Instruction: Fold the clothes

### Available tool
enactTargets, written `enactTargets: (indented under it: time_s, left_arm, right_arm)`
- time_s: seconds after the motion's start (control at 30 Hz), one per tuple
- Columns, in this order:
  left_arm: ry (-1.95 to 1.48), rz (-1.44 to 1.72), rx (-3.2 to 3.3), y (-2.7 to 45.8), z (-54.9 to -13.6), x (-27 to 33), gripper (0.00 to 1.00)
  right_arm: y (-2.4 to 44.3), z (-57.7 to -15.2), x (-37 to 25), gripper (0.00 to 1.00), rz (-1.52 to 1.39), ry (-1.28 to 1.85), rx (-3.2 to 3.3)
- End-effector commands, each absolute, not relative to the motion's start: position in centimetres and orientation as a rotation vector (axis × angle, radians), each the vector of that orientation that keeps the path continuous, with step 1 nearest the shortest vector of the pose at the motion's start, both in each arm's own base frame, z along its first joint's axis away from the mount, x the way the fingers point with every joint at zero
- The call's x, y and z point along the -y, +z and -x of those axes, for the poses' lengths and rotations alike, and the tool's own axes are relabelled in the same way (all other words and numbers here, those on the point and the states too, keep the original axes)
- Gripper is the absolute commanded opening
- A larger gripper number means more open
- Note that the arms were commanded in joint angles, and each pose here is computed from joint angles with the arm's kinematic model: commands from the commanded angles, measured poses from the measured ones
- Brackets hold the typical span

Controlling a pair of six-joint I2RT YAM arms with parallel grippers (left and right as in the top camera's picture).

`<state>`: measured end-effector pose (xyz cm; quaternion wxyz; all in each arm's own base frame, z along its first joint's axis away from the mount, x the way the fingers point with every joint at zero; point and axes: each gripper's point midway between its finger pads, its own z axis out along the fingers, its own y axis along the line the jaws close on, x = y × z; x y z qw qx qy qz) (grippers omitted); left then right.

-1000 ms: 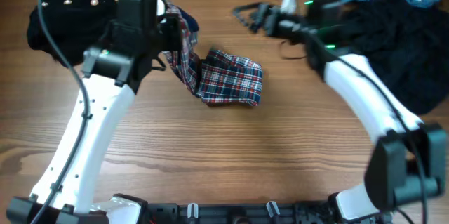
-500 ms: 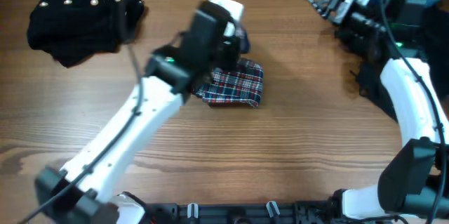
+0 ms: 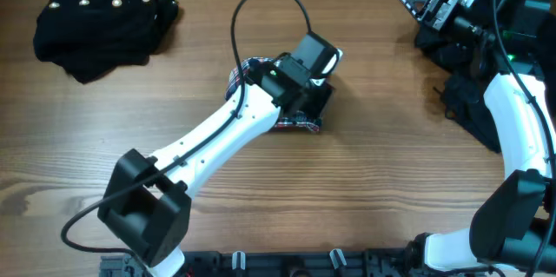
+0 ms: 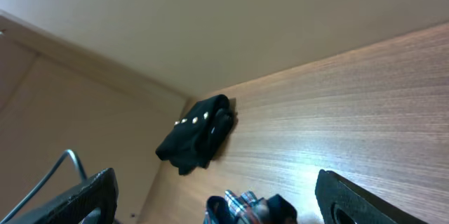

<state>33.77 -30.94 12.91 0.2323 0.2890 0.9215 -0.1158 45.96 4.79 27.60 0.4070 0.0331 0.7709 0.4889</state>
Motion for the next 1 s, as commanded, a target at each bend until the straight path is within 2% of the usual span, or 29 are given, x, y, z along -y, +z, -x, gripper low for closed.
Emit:
enactTargets:
  time_s: [0.0, 0.2, 0.43, 0.6, 0.83, 0.97]
  left_arm:
    - [-0.436, -0.886, -2.473, 14.1, -32.1, 34.2, 1.0]
    - [-0.553, -0.98, -2.394, 15.1, -29.7, 37.8, 1.0]
    - [-0.486, -0.865, -2.406, 15.2, -32.0, 36.3, 1.0]
    - [-0.439, -0.756, -2.43, 16.0, -34.5, 33.0, 1.0]
    - [-0.31, -0.486, -2.4, 21.4, -38.0, 24.2, 1.0]
    - [-0.269, -0.287, -2.483, 21.1, -38.9, 19.2, 1.0]
  right_arm:
    - [28.3, -45.7, -5.3, 0.91, -0.029, 1.238, -1.929]
    - [28.3, -45.6, -5.3, 0.91, -0.022, 1.241, -1.929]
    - [28.0, -45.3, -5.6, 0.91, 0.013, 1.242, -1.937]
    - [27.8, -45.0, -5.8, 0.91, 0.022, 1.262, -1.946]
    - [26.1, -43.3, -7.6, 0.91, 0.063, 1.329, -2.023]
    - [24.9, -42.1, -9.8, 0.88, 0.095, 1.365, -2.089]
